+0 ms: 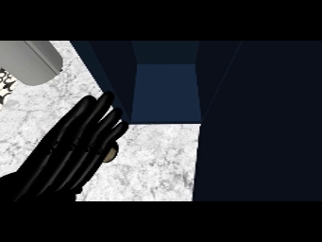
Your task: Pick up the wine, place it into the cabinet and close the cabinet
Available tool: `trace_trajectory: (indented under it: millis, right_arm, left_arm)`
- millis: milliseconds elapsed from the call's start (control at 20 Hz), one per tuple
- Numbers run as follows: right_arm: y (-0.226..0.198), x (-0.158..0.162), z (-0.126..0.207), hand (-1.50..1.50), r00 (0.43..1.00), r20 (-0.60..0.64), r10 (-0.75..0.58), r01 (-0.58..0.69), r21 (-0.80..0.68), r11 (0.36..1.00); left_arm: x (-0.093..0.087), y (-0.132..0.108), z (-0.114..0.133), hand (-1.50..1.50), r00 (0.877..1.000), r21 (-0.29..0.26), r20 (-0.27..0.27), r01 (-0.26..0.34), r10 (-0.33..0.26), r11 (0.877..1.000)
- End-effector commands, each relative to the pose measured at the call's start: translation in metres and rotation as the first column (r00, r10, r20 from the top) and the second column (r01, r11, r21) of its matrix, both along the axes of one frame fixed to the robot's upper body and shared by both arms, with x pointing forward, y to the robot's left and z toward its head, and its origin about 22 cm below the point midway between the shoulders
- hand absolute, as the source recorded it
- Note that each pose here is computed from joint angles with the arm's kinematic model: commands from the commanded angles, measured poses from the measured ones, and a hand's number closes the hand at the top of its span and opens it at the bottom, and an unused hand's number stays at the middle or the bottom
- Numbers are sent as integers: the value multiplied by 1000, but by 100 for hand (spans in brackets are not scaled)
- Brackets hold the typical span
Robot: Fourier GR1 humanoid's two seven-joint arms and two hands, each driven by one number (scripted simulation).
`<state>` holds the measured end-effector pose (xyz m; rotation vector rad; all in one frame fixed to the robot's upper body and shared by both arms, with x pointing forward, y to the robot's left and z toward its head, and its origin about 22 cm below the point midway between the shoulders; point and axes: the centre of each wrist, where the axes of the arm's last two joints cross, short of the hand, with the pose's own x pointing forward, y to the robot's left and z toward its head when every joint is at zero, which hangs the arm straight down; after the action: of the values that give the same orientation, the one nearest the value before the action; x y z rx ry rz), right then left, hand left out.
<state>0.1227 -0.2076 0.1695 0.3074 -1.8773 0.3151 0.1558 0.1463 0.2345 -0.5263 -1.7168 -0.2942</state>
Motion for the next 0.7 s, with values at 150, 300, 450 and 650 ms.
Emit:
trace_trajectory:
  millis: [150,300,450,650]
  right_arm:
    - [-4,-38,38,-150,997,67,28,-30,36,999]
    - [-4,-47,45,-150,998,66,24,-27,58,998]
    - [-4,-41,38,-150,997,71,14,-17,50,999]
    - [-2,-35,42,-150,998,51,20,-21,28,999]
  left_arm:
    - [6,22,16,-150,999,-3,-12,-53,53,999]
    - [8,20,7,-150,996,13,-7,-84,84,996]
    - [9,42,7,-150,995,29,11,-101,100,994]
    - [34,54,8,-150,987,34,21,-161,160,986]
